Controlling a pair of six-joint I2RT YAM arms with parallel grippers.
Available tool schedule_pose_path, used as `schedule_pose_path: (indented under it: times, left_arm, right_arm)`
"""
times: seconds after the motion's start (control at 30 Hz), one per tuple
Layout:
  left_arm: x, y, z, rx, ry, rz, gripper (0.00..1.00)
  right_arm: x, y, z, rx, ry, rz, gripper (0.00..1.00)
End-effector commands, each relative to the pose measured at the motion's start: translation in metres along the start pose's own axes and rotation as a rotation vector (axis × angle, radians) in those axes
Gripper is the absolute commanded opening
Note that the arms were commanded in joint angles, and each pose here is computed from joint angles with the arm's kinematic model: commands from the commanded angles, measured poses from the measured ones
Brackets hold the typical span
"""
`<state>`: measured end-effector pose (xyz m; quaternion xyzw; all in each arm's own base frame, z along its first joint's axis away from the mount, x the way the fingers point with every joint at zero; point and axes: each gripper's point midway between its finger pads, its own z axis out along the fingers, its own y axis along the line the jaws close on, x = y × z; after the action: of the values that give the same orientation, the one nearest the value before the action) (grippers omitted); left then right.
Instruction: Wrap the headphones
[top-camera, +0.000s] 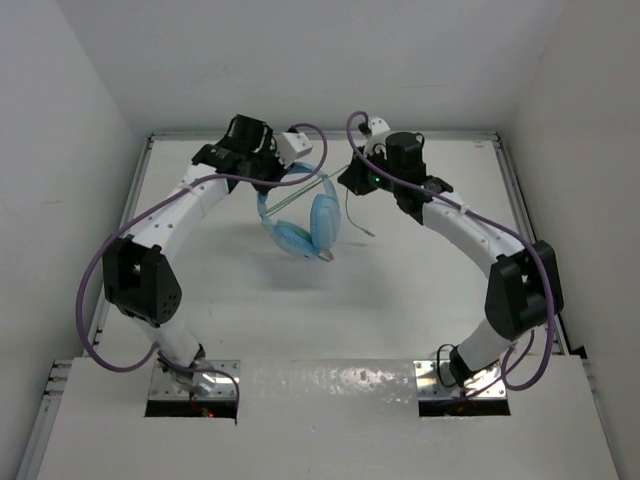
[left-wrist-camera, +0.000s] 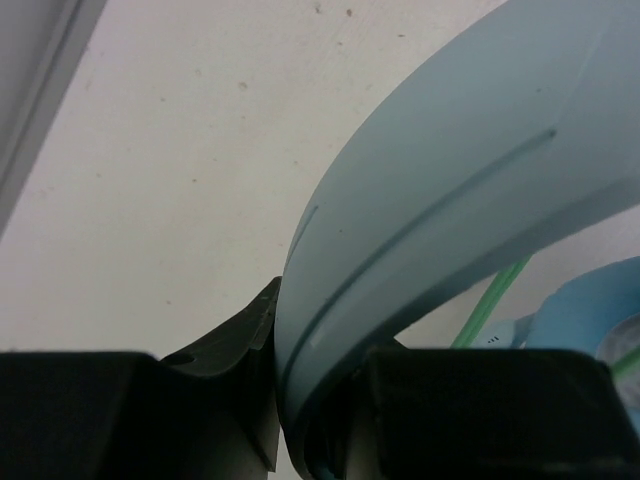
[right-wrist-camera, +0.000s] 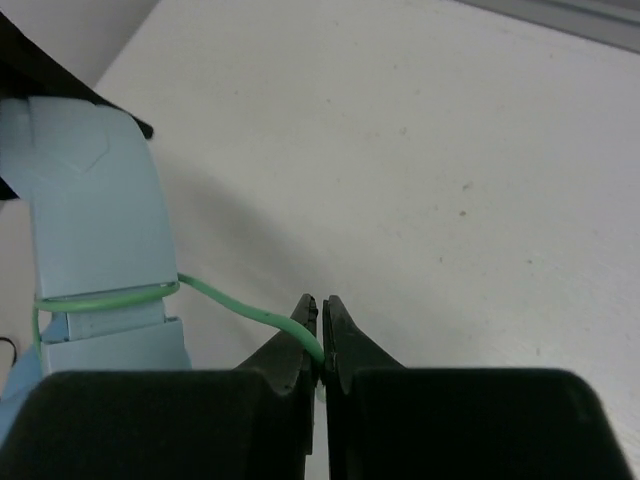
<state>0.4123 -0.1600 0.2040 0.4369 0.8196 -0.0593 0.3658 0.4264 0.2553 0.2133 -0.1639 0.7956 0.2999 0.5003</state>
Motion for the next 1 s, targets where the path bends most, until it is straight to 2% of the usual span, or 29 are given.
schedule_pose_path:
  times: [0.0, 0.1, 0.23, 0.33, 0.43, 0.53, 0.63, 0.7, 0.77, 0.83, 0.87, 0.97]
  left_arm:
    - [0.028, 0.031, -0.030, -0.161, 0.148, 0.156, 0.00]
    - [0.039, 0.044, -0.031, -0.284, 0.248, 0.216, 0.00]
    - [0.041, 0.060, -0.029, -0.439, 0.299, 0.272, 0.00]
    - [0.056, 0.065, -0.025, -0.531, 0.393, 0.346, 0.00]
    - [0.052, 0.063, -0.017, -0.580, 0.396, 0.378, 0.00]
    - [0.046, 0.068, -0.013, -0.635, 0.381, 0.317, 0.00]
    - [0.040, 0.072, -0.008, -0.660, 0.344, 0.171, 0.00]
    - [0.037, 0.070, -0.002, -0.644, 0.316, 0.110, 0.00]
    - [0.027, 0.070, -0.001, -0.658, 0.267, 0.026, 0.00]
    - [0.025, 0.069, 0.007, -0.648, 0.253, -0.017, 0.00]
    - [0.017, 0.071, 0.008, -0.656, 0.224, -0.065, 0.00]
    - [0.008, 0.068, 0.024, -0.614, 0.197, -0.137, 0.00]
  right_arm:
    - [-0.032, -0.044, -0.035, 0.194, 0.024, -0.123, 0.00]
    - [-0.035, -0.045, -0.043, 0.202, 0.083, -0.166, 0.00]
    - [-0.042, -0.040, -0.055, 0.206, 0.148, -0.178, 0.00]
    - [-0.040, -0.025, -0.061, 0.161, 0.174, -0.117, 0.00]
    - [-0.044, 0.005, -0.064, 0.031, 0.184, -0.031, 0.00]
    - [-0.045, 0.031, -0.070, -0.067, 0.214, 0.072, 0.00]
    - [-0.032, 0.062, -0.076, -0.192, 0.254, 0.221, 0.00]
    - [-0.036, 0.092, -0.081, -0.262, 0.209, 0.300, 0.00]
    - [-0.049, 0.112, -0.080, -0.317, 0.079, 0.317, 0.00]
    - [-0.050, 0.140, -0.078, -0.368, 0.019, 0.402, 0.00]
    - [-0.070, 0.152, -0.078, -0.402, -0.074, 0.379, 0.00]
    - [-0.079, 0.189, -0.065, -0.398, -0.128, 0.322, 0.00]
